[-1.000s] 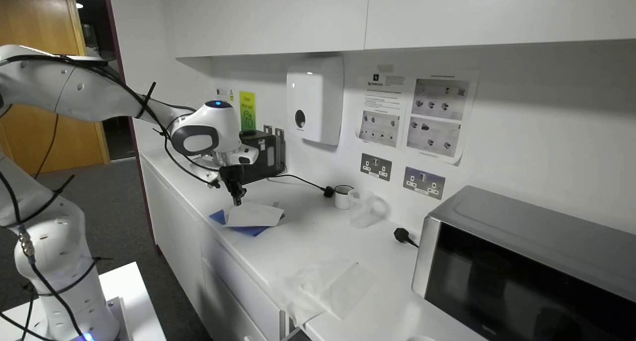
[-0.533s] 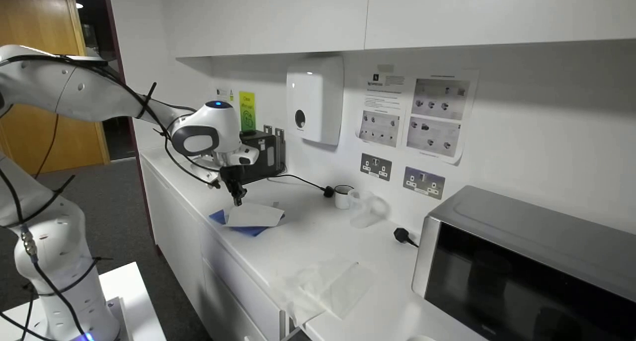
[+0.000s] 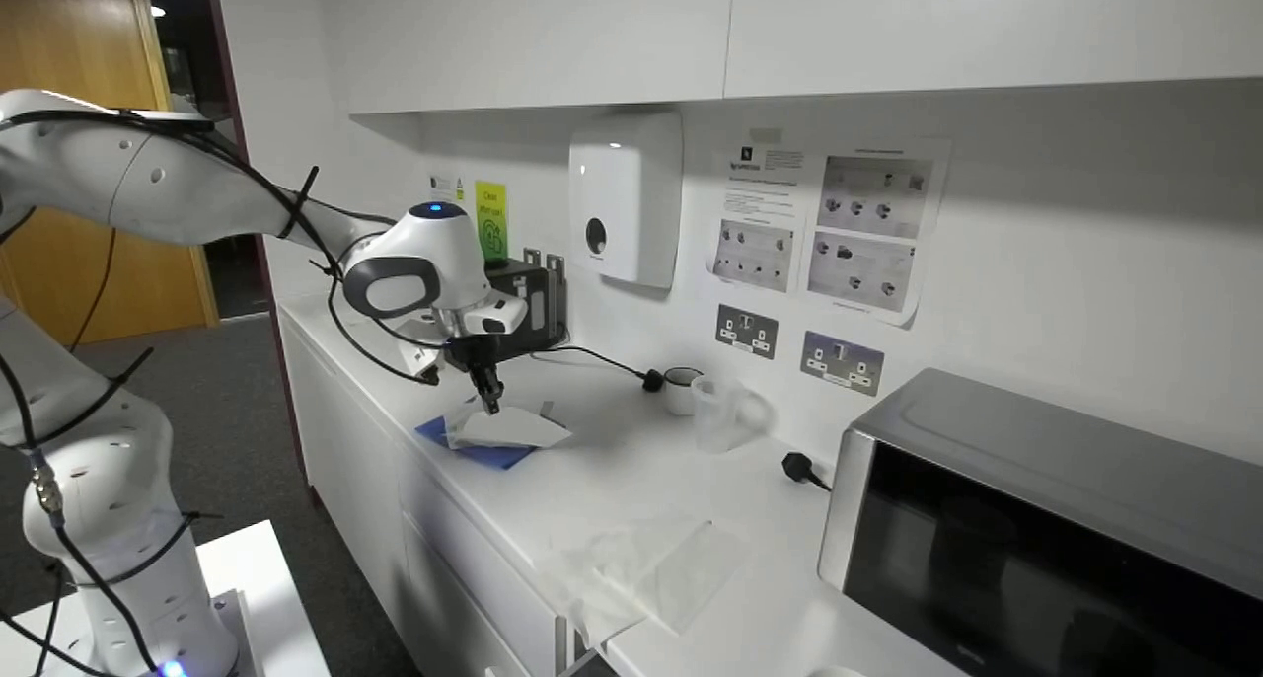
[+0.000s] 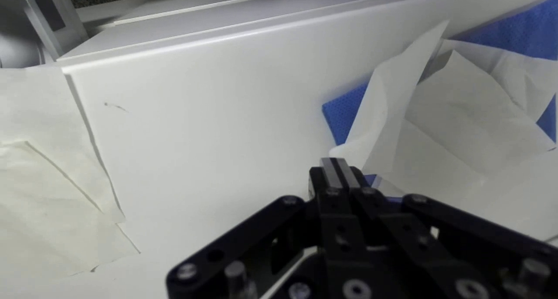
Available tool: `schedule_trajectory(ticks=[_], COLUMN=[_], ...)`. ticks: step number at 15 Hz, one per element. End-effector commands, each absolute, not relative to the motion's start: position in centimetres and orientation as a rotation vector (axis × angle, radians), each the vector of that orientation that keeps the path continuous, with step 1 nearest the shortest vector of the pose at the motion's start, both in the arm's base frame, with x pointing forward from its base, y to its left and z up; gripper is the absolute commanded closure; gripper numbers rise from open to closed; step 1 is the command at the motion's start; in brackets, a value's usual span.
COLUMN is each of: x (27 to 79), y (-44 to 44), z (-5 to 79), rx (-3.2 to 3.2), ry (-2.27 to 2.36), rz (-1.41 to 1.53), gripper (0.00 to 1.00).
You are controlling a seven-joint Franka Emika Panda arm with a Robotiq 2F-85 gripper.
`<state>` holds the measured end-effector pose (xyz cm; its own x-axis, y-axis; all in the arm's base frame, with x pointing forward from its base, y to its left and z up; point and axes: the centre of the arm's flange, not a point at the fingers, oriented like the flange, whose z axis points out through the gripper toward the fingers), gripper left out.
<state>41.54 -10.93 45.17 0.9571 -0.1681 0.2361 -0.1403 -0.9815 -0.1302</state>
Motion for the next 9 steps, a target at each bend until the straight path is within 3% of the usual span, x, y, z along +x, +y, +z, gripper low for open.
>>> schedule_trajectory(ticks=[1, 9], x=[42.4, 40.8], y=[-14.4, -22.7], z=[44.9, 45.9], rx=[-3.006, -2.985], ry=[0.363, 0.687], rz=[-0.426, -0.49], gripper=[1.0, 1.0])
